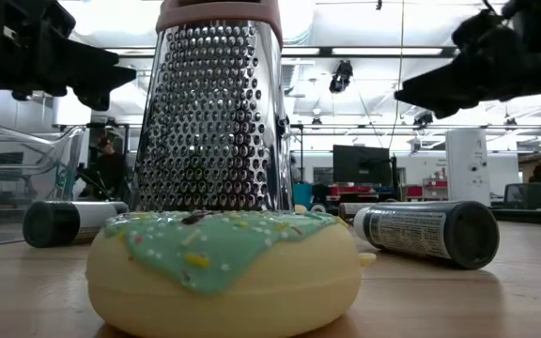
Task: Pick & Place Food Item
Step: Put the left pink food coloring bottle into the transparent bin
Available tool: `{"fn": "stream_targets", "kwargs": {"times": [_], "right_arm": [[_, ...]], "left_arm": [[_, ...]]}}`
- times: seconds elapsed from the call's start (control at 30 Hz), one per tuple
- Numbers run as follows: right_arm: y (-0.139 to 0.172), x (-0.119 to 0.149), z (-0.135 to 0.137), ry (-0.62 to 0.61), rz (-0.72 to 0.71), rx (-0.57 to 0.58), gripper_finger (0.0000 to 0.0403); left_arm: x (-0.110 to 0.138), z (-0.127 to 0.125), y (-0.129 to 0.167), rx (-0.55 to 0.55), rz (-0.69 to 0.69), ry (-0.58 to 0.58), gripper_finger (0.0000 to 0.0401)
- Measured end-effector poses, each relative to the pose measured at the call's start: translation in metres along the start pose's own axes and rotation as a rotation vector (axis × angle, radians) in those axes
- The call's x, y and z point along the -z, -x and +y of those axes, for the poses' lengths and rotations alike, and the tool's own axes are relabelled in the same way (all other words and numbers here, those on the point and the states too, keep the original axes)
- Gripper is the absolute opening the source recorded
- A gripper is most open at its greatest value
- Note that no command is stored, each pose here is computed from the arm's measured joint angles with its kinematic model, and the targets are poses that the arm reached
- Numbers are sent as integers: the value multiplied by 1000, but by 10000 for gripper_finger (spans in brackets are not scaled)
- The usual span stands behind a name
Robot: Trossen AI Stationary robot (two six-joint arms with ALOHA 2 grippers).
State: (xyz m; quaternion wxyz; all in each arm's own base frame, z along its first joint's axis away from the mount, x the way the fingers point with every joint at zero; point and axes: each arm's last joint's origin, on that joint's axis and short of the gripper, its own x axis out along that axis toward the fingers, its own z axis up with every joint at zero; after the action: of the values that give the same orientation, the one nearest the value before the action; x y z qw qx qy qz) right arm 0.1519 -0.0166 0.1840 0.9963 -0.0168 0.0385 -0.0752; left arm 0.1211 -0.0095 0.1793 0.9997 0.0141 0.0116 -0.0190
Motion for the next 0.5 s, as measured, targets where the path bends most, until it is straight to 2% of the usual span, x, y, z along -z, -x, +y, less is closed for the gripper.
{"fn": "stream_targets", "kwargs": {"times": [0.17, 0.5], "right_arm": [[-20, -7, 1, 22, 74, -3, 219], [-65, -4, 2, 30, 346, -8, 219]], "left_arm": [[0, 0, -5, -13, 39, -3, 206], [3, 0, -8, -28, 75, 2, 206]]}}
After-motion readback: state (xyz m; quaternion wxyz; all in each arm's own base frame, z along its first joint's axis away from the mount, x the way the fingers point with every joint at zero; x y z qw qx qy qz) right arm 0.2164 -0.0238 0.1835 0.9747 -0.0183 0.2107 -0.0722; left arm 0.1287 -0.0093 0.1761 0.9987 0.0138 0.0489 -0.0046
